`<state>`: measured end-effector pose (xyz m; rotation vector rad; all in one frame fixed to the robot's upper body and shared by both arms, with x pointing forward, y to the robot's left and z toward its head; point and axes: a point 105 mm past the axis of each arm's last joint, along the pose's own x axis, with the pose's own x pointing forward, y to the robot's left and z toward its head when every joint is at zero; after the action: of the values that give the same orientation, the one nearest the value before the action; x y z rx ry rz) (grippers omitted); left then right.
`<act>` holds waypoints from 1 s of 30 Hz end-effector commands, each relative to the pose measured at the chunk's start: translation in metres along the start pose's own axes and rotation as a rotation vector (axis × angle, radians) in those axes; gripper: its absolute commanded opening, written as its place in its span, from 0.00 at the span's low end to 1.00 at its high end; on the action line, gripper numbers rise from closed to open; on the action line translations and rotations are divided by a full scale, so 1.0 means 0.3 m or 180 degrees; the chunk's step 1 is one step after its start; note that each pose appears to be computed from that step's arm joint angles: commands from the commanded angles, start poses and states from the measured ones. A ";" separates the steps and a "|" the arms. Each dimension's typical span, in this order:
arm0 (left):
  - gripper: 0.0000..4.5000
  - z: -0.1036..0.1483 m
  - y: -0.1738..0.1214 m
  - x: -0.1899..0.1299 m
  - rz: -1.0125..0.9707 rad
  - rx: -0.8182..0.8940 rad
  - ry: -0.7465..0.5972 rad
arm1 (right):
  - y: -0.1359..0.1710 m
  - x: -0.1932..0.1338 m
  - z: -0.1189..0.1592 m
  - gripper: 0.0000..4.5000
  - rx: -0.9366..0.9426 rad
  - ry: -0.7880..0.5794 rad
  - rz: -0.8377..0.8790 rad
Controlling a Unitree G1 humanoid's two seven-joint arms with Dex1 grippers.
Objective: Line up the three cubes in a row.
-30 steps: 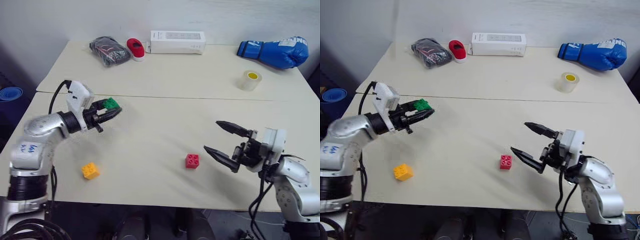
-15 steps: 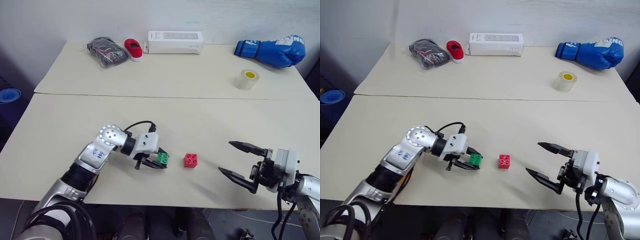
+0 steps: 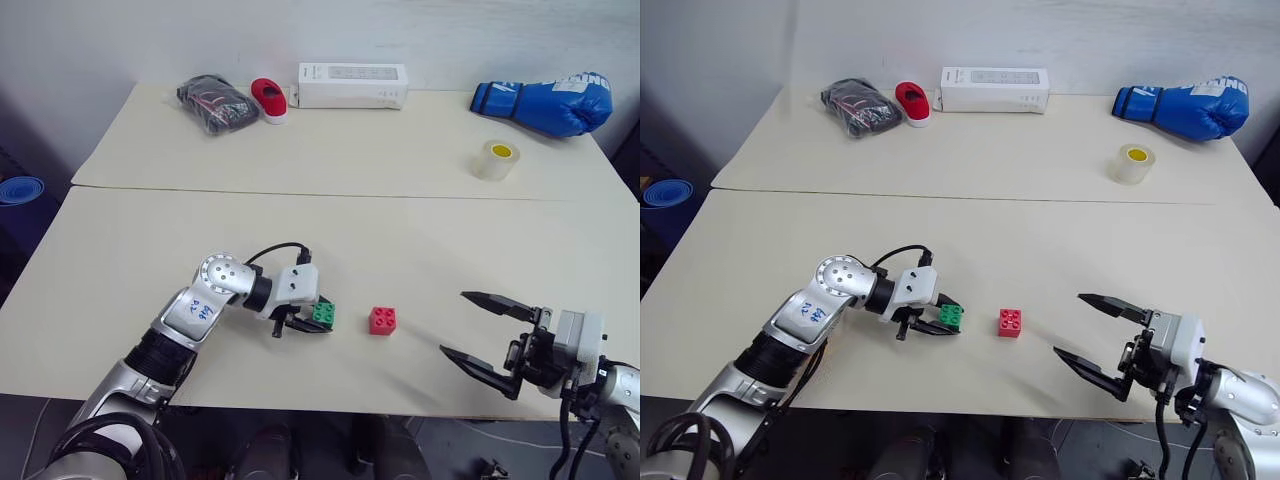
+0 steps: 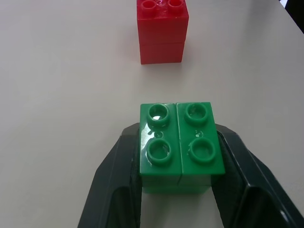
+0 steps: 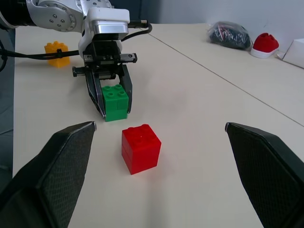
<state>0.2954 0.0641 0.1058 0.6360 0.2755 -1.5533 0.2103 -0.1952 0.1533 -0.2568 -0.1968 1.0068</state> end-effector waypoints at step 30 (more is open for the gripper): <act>0.99 -0.338 -0.303 -0.914 0.2361 -0.1295 -0.0055 | 0.072 0.227 0.051 1.00 -0.0214 -0.0742 0.1018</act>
<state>0.2287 0.3418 0.1456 0.2821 0.2963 -0.8090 0.2289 -0.1299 0.1549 -0.2162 -0.3470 1.3366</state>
